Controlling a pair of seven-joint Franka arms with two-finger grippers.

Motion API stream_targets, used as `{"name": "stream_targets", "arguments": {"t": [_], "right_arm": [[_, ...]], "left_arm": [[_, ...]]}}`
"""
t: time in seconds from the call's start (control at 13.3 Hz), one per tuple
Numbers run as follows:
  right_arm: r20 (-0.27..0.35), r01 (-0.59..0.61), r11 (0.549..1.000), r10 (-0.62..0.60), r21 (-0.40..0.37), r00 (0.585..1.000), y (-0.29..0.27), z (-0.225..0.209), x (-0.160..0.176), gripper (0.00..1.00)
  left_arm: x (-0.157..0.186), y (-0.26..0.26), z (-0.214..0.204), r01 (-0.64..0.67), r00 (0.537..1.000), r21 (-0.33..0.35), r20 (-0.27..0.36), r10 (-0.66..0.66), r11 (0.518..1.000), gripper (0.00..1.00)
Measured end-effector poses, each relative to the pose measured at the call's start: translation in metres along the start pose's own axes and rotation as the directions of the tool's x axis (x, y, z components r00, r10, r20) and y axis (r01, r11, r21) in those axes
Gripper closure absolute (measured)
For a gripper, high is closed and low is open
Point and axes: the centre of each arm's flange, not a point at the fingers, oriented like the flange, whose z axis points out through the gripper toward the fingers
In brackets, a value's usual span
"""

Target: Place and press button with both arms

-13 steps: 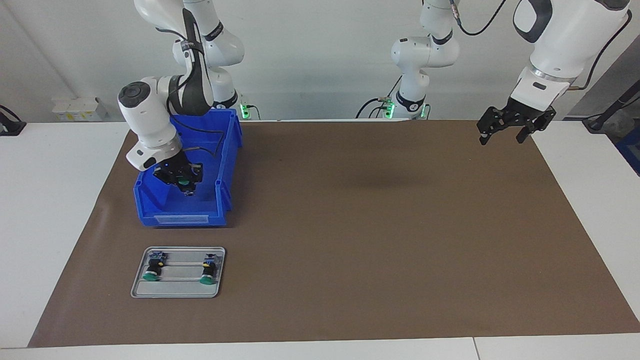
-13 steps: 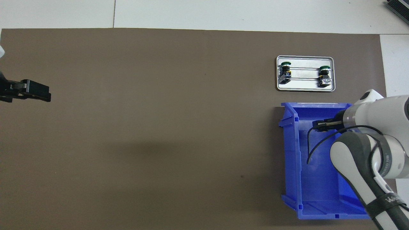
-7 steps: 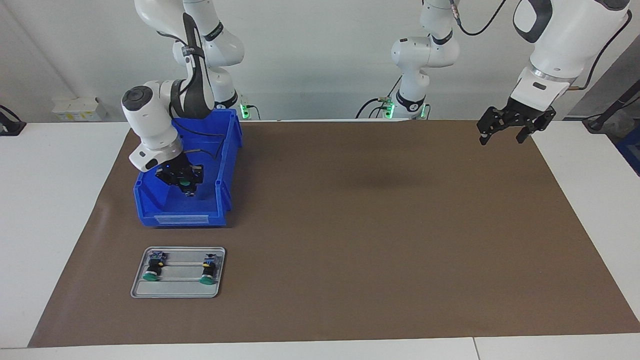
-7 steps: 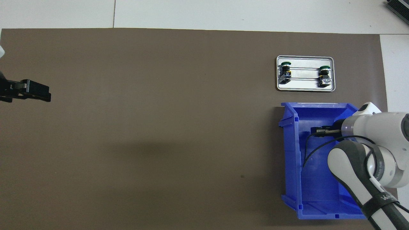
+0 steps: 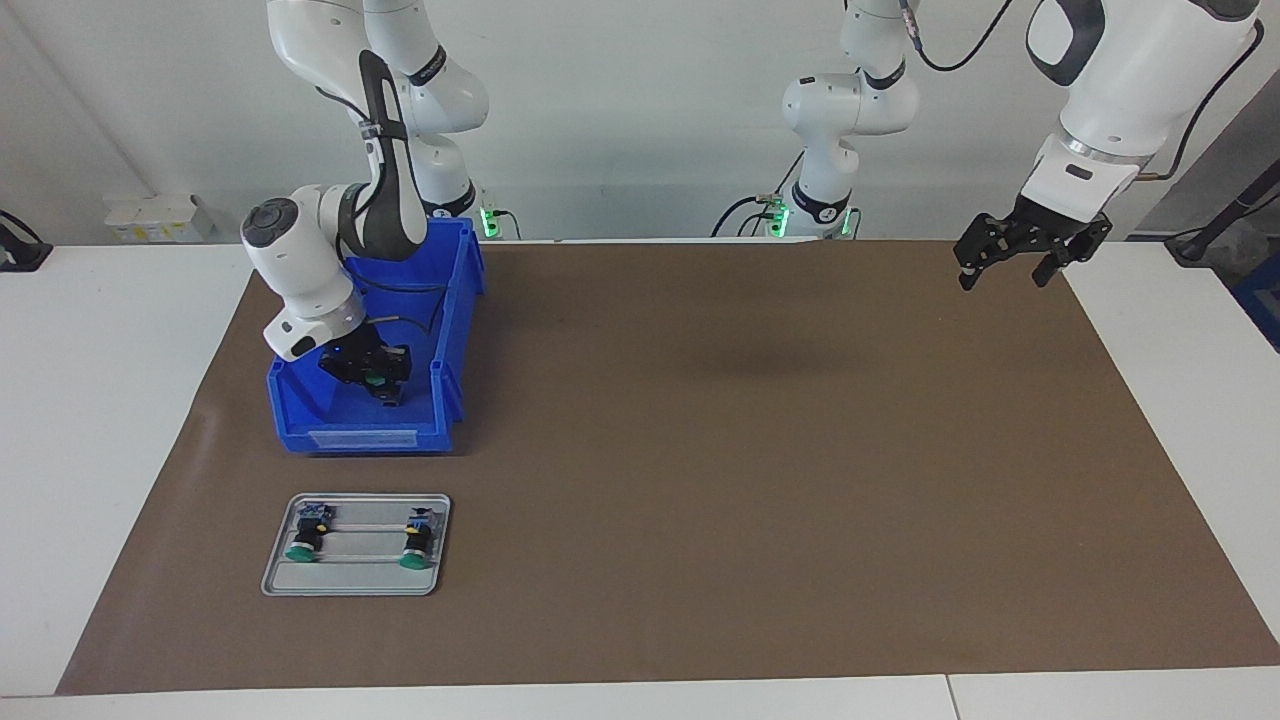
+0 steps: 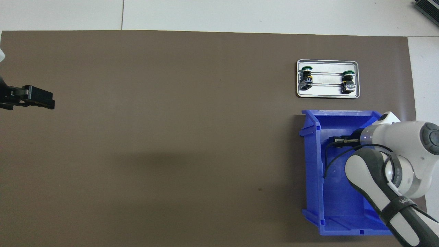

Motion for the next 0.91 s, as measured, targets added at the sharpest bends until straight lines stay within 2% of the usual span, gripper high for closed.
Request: {"name": "stream_targets", "arguments": {"t": [0.15, 0.3, 0.38, 0.53, 0.91], "right_arm": [[-0.021, 0.002, 1.000, -0.002, -0.001, 1.000, -0.001, -0.008, 0.007, 0.36], [-0.051, 0.005, 1.000, -0.005, 0.004, 0.999, -0.005, -0.033, 0.022, 0.16], [-0.047, 0.005, 1.000, -0.004, 0.012, 0.999, -0.009, -0.051, 0.030, 0.04], [-0.025, 0.015, 1.000, -0.015, 0.023, 1.000, -0.015, -0.096, 0.047, 0.00], [-0.007, 0.008, 0.999, -0.008, -0.036, 1.000, -0.027, -0.221, 0.072, 0.00]], "left_arm": [[0.000, 0.000, 0.000, 0.000, 1.000, 0.000, 0.000, 0.000, 1.000, 0.00], [0.000, 0.000, 0.000, 0.000, 1.000, 0.000, 0.000, 0.000, 1.000, 0.00], [0.000, 0.000, 0.000, 0.000, 1.000, 0.000, 0.000, 0.000, 1.000, 0.00], [0.000, 0.000, 0.000, 0.000, 1.000, 0.000, 0.000, 0.000, 1.000, 0.00], [0.000, 0.000, 0.000, 0.000, 1.000, 0.000, 0.000, 0.000, 1.000, 0.00]]}}
